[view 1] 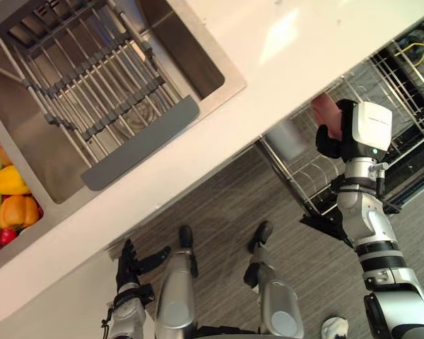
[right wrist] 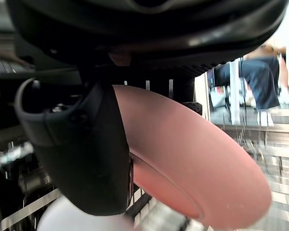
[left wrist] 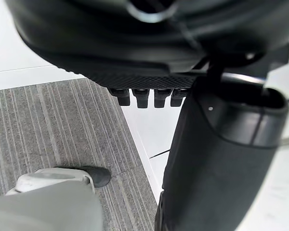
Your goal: Walk over to the sink, pick up the cup, carry it to the dishwasher, place the cup inside the dishwasher, then close the dishwasher door
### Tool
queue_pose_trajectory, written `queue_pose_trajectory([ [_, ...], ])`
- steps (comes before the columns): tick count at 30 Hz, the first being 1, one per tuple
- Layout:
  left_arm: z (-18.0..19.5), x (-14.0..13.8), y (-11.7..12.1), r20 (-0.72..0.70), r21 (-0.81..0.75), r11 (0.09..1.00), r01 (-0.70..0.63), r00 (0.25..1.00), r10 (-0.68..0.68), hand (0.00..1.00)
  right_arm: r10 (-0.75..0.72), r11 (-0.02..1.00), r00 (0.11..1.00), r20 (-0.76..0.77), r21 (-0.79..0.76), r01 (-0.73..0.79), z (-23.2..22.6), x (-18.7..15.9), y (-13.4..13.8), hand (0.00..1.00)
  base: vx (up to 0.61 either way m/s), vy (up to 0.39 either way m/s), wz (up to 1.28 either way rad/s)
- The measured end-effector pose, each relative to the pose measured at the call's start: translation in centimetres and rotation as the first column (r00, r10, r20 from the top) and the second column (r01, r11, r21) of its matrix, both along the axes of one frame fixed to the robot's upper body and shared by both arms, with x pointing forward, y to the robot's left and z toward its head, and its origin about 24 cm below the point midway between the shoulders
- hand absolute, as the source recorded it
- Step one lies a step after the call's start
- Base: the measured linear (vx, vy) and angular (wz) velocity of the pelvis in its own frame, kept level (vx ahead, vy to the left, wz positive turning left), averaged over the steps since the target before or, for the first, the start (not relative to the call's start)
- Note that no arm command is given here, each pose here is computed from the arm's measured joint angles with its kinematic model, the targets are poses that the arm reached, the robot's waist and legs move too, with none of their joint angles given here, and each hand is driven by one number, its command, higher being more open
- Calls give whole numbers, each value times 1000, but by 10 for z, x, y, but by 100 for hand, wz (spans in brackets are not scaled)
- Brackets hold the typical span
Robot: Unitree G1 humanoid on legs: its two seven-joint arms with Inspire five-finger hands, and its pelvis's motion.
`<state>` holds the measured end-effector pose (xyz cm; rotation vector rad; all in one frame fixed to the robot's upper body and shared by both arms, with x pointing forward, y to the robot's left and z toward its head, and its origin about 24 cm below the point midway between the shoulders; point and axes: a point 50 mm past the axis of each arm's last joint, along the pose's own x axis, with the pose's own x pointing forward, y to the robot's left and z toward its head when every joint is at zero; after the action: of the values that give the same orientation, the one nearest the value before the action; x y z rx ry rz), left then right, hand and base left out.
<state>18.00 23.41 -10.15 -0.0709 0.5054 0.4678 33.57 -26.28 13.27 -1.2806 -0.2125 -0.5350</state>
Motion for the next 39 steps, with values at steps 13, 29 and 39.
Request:
queue_pose_trajectory([
  [13,11,15,-7,58,6,997,83,995,-83,100,-202,968,978,-41,141,206,-16,-4,-46,100,-31,59,6],
  [29,-7,-11,-10,-55,-30,997,68,996,-69,100,-178,906,942,284,420,45,7,-76,-30,100,-2,53,-12],
  [39,-32,-63,-3,-248,-41,999,-14,969,4,100,-518,664,848,110,678,317,-52,-137,-75,100,56,37,-16],
])
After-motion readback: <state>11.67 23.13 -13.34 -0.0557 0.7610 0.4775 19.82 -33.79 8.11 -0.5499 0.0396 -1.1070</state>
